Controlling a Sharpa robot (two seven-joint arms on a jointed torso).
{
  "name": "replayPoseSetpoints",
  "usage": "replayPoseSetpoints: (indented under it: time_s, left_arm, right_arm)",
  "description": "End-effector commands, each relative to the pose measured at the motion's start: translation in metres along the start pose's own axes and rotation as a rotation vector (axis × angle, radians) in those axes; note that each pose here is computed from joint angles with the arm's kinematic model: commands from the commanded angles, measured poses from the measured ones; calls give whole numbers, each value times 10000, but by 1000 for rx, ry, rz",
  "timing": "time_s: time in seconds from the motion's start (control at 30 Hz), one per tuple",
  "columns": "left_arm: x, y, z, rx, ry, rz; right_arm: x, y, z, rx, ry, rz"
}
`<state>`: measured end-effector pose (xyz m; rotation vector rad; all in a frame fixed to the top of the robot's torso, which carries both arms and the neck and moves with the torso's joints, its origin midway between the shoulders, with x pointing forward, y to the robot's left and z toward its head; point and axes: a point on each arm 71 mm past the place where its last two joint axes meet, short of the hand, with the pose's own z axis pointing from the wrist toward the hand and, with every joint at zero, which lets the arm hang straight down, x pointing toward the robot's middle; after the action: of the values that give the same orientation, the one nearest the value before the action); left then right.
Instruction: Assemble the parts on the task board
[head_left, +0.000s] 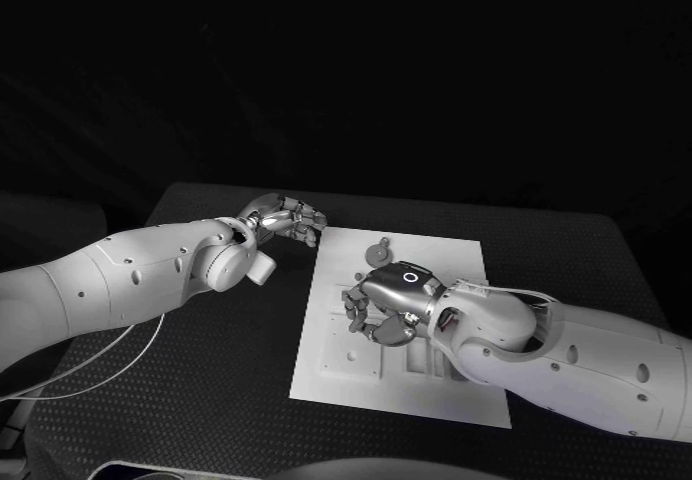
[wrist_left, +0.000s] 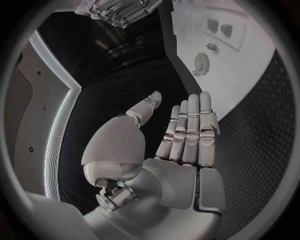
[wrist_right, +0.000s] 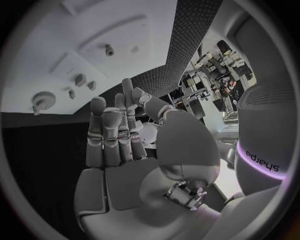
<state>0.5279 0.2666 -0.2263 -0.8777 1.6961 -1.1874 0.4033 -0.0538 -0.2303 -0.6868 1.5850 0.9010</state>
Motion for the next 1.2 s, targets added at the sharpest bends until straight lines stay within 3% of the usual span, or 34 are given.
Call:
replayPoseSetpoints:
  time_s: [0.03,0.27,0.6,1.0,1.2]
  left_arm:
    - [23,-25,9,14,9,-8]
    - [26,-26,3,13,12,-9]
    - [25,-27,-2,14,12,-9]
    - [23,-26,-5,13,13,-9]
    - [25,-26,-5,13,14,-10]
  right_arm:
    - [96,57,30,-23,67,-46]
    - [262,131,75,-33,122,-65]
    - [326,184,103,-41,142,-81]
    - [489,82,106,-15,179,-94]
    - [507,52,112,-3,170,-99]
